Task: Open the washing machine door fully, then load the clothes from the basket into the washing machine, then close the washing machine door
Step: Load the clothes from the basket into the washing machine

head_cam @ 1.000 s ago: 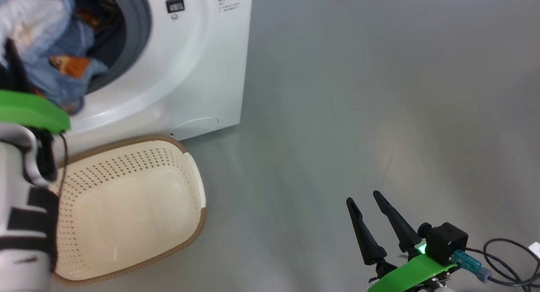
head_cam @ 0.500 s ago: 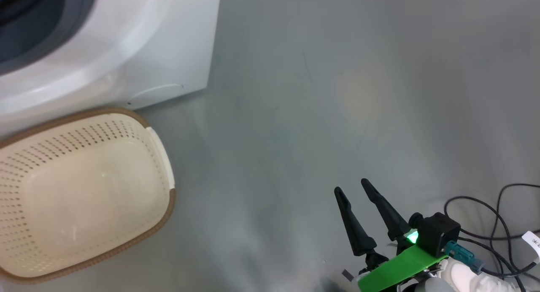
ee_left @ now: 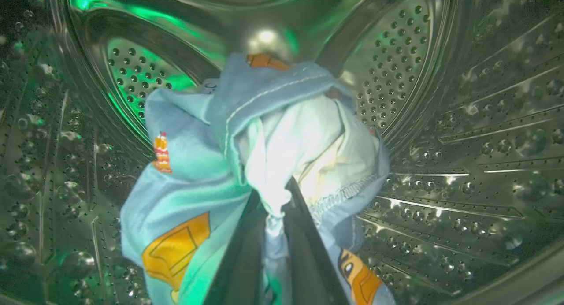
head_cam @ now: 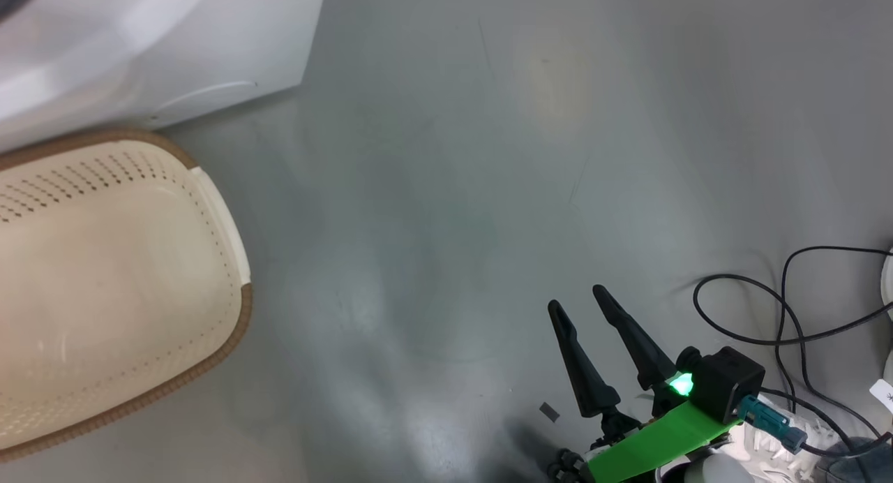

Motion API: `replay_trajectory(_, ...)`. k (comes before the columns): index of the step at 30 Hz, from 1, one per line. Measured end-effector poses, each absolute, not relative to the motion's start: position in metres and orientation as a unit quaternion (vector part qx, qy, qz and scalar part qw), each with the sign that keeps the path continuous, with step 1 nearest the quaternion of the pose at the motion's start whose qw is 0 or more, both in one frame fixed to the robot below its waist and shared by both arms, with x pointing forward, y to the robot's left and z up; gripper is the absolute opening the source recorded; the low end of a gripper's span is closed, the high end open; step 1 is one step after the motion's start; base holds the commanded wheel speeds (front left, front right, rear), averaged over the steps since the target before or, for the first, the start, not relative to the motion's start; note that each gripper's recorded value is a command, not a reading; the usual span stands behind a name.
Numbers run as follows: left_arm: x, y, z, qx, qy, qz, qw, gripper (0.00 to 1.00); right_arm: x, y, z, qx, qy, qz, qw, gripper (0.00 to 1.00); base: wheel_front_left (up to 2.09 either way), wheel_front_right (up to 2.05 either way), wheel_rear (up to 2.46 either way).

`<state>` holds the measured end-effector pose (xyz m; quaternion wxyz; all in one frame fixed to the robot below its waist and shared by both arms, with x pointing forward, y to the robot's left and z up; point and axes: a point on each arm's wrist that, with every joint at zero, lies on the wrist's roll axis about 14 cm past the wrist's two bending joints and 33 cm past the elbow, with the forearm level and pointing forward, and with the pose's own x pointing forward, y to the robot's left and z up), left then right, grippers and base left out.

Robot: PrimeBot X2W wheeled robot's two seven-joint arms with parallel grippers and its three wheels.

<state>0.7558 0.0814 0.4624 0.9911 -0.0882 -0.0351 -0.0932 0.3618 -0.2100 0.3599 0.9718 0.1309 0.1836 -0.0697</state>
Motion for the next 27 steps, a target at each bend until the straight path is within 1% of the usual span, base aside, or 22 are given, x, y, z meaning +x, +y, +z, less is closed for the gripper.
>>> replay_trajectory(7, 0.765, 0.082, 0.475, -0.099, -0.081, -0.092, 0.987, 0.0, 0.36, -0.21, 0.346, 0.129, 0.204, -0.073, 0.968, 1.0, 0.0, 0.0, 0.0)
replay_trajectory(16, 0.767, 0.079, 0.495, -0.105, -0.127, -0.097, 0.982, 0.0, 0.359, -0.21, 0.341, 0.13, 0.212, -0.076, 0.966, 1.0, 0.0, 0.0, 0.0)
replay_trajectory(21, 0.767, 0.072, 0.484, -0.085, -0.108, -0.104, 0.985, 0.0, 0.359, -0.211, 0.342, 0.13, 0.21, -0.078, 0.966, 1.0, 0.0, 0.0, 0.0)
replay_trajectory(27, 0.764, 0.065, 0.443, -0.06, -0.038, -0.109, 0.992, 0.0, 0.358, -0.211, 0.345, 0.13, 0.206, -0.08, 0.967, 1.0, 0.0, 0.0, 0.0)
